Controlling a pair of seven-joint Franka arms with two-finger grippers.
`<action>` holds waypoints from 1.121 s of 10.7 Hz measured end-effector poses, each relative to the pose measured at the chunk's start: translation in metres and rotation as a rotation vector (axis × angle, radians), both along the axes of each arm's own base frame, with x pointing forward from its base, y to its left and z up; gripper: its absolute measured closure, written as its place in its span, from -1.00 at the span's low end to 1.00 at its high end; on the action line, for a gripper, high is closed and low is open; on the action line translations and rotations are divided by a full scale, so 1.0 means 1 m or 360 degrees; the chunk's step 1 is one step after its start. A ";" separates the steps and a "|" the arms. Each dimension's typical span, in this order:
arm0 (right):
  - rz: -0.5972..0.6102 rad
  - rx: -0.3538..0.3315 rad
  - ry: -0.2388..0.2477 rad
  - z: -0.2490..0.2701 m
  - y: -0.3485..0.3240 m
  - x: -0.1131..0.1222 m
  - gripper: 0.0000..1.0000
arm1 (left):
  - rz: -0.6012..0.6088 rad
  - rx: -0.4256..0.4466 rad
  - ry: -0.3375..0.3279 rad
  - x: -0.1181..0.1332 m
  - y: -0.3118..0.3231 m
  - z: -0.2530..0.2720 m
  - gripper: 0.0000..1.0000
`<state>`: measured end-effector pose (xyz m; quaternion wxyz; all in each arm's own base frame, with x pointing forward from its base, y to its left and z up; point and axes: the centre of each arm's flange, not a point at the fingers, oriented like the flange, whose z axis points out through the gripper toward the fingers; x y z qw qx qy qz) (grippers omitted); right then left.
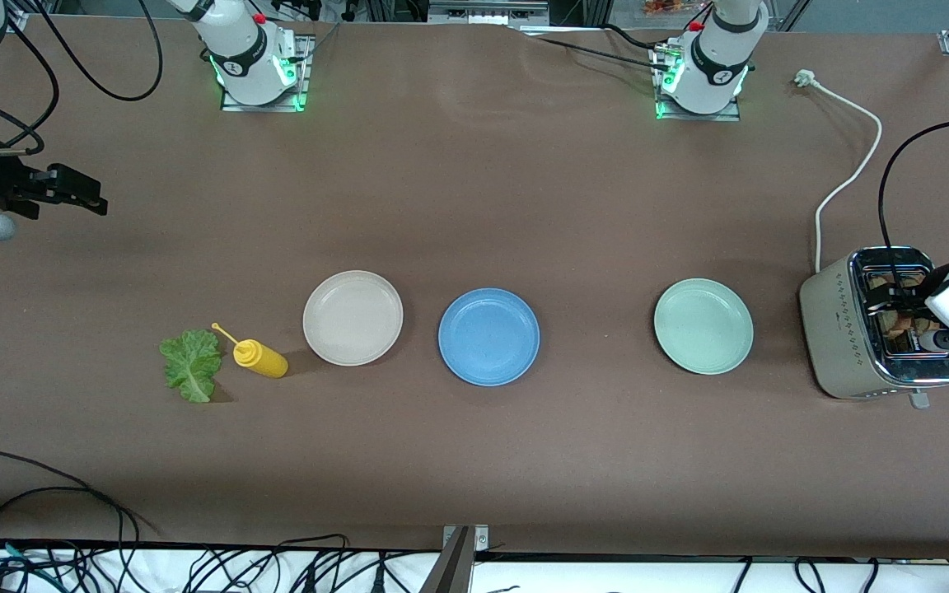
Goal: Make sandwich in blue plate with both arms
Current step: 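Lower the left gripper into the toaster and grasp a bread slice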
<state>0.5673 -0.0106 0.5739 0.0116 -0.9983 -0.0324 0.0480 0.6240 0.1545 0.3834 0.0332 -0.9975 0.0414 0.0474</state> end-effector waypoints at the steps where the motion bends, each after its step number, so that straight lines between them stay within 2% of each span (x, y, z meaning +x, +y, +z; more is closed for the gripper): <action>1: 0.0000 0.0000 0.0000 0.000 0.000 0.000 -1.00 | 0.0008 -0.0004 0.0013 -0.003 0.003 -0.006 -0.45; 5: 0.0000 0.0000 0.0000 0.000 0.000 0.000 -1.00 | 0.0057 -0.0005 0.0029 -0.010 0.023 -0.011 0.69; 9: 0.0000 0.0001 -0.0001 0.000 0.000 0.000 -1.00 | 0.0068 -0.0005 0.0035 -0.012 0.026 -0.006 0.74; 12: 0.0000 0.0001 -0.0002 0.000 0.000 0.000 -1.00 | 0.0072 0.0008 0.0012 -0.015 0.025 0.020 0.81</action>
